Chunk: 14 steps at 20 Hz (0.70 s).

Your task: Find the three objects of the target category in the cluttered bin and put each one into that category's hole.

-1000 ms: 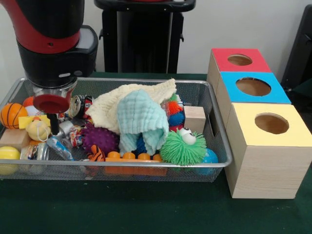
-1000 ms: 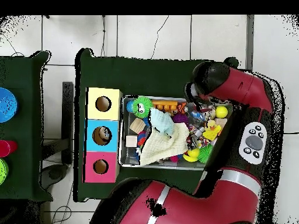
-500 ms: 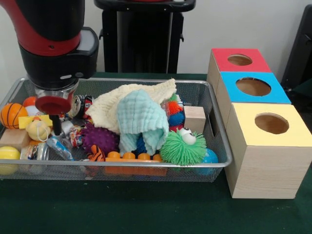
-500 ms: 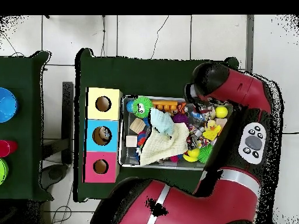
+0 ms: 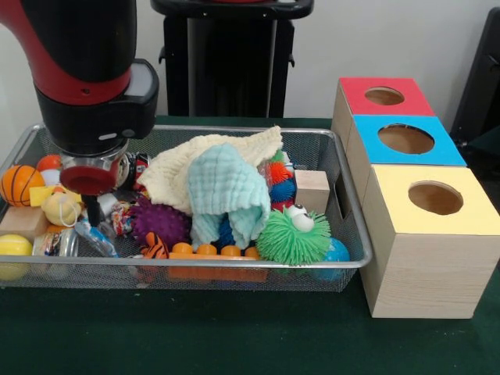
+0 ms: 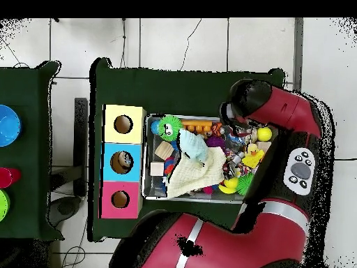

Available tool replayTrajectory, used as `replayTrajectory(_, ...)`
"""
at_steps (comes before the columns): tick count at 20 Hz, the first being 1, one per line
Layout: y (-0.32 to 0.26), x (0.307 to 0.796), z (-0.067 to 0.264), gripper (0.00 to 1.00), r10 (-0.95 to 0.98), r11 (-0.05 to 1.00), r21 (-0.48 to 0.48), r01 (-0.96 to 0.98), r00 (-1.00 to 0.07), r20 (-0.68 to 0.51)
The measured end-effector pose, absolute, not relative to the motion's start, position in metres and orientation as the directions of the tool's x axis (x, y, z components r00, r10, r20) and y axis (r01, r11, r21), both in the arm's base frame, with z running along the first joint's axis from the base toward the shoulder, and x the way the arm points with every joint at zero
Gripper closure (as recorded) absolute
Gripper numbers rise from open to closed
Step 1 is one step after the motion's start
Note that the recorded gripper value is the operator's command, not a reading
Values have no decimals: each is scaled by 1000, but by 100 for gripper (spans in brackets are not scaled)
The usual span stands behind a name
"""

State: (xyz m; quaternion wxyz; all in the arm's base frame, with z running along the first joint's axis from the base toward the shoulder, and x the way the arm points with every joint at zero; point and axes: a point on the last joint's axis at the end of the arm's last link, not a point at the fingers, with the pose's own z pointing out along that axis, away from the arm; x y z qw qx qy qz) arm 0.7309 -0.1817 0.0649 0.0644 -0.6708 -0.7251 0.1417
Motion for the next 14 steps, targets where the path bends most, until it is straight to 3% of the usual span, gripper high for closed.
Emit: replayTrajectory(14, -187, 722, 47, 0, 992, 47, -281, 959, -76, -96)
